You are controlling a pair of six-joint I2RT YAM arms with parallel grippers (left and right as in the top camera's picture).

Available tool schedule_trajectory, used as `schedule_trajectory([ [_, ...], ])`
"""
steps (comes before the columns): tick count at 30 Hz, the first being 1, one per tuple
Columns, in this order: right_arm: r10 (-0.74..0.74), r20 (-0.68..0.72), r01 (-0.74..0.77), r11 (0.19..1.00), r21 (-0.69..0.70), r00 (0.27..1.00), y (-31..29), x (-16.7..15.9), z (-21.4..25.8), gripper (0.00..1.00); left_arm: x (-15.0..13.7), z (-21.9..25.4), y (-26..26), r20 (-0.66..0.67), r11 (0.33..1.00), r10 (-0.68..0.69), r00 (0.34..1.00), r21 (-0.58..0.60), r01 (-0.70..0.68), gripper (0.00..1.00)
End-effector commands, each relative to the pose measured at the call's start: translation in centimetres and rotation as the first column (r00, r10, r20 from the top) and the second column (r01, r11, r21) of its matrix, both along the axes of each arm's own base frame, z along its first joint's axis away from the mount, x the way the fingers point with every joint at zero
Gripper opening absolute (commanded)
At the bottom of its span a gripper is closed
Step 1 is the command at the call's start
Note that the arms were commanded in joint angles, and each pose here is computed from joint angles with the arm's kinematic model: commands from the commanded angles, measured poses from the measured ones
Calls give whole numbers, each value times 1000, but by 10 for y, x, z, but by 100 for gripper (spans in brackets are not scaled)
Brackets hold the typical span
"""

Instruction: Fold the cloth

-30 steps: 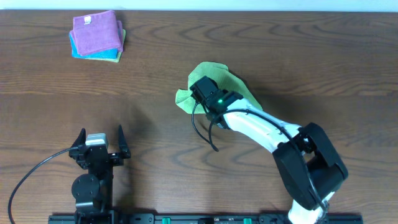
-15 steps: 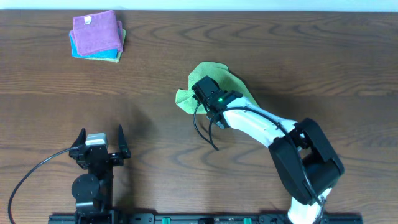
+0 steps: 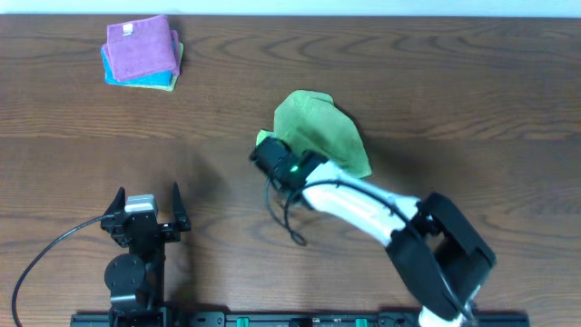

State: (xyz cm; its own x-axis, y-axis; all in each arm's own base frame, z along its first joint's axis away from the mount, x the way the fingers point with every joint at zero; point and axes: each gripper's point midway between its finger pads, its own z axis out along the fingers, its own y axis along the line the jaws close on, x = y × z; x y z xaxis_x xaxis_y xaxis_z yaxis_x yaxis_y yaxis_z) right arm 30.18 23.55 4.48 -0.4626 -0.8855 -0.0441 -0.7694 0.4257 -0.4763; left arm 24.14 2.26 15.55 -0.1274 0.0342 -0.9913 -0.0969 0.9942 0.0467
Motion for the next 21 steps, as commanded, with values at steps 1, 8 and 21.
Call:
schedule_trajectory([
  [1, 74, -32, -68, 984, 164, 997, 46, -26, 32, 2, 0, -20, 2, -49, 1000, 11, 999, 16, -10, 95],
  [8, 253, -236, -143, 904, 402, 938, 94, -91, 48, 2, 0, -20, 2, -49, 1000, 11, 999, 16, -10, 95],
  [21, 85, -317, 23, 946, 324, 945, 70, -105, 41, 99, 0, -20, 2, -49, 1000, 11, 999, 16, -10, 95],
])
